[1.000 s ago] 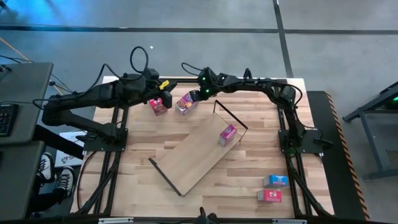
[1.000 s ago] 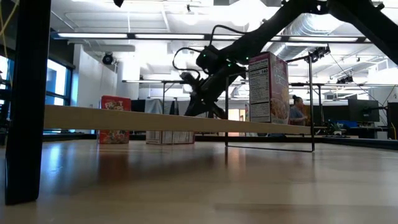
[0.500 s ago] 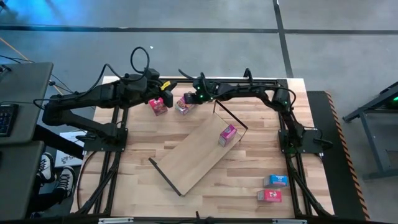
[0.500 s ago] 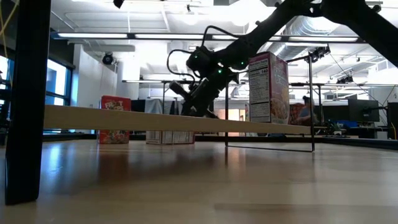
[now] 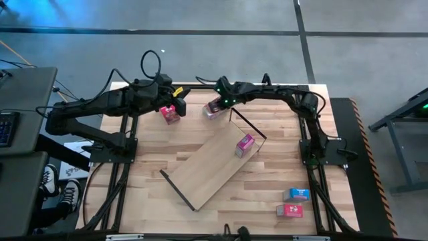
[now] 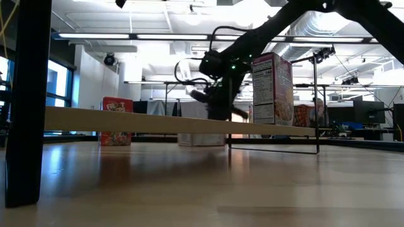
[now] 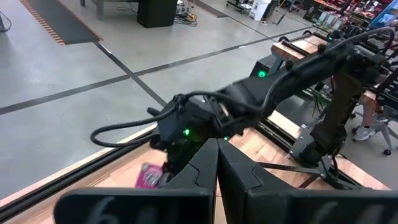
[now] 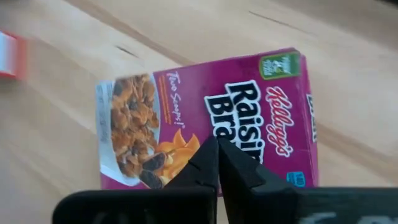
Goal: Stack cereal on shelf
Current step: Put the purple cereal box on the shelf aligned with the other purple cereal box
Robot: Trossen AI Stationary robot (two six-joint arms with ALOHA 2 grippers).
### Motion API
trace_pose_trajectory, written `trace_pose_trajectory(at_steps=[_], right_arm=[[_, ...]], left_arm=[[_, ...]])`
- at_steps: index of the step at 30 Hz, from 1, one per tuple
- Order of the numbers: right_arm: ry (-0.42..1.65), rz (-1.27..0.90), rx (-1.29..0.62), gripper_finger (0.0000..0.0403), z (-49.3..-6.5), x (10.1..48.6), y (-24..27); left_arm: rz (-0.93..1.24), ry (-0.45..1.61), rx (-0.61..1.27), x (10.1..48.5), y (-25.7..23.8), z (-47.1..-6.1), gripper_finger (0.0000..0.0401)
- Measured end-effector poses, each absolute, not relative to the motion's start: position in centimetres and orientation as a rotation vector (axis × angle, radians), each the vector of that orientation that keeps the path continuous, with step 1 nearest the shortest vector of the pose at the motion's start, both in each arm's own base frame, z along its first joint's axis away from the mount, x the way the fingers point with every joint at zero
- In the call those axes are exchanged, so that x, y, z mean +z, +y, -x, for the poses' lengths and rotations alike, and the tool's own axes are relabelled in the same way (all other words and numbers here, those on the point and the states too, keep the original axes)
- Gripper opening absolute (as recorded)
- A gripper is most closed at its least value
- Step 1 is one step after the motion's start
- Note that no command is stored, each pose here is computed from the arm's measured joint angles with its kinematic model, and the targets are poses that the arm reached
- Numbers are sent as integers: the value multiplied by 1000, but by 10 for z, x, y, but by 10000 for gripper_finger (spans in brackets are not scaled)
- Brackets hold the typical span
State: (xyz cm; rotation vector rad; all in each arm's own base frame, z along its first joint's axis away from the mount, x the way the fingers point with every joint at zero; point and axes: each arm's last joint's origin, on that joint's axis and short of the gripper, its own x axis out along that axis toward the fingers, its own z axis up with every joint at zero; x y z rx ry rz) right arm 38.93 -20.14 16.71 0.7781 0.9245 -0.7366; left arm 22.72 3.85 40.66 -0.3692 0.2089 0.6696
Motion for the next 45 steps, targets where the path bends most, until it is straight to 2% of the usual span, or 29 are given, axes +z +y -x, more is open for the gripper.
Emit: trace_pose_trajectory(at_steps=[7, 15, 24, 33, 38, 45], right_arm=[[1219, -618, -804, 0, -343, 176, -211], [1275, -651, -876, 0, -273, 179, -216], [1191, -810, -942, 0, -191, 172, -179], [1160, -879, -910, 0, -142, 174, -119], [1107, -876, -905, 0, -125, 189, -99], [806, -836, -912, 0, -115, 241, -93]], left_arm=[[350, 216, 667, 407, 38, -227, 0], [346, 216, 667, 407, 38, -227, 0], [354, 208, 674, 407, 39, -227, 0], [384, 187, 675, 408, 39, -228, 0], [411, 165, 676, 408, 39, -232, 0], [407, 188, 673, 397, 41, -253, 0]])
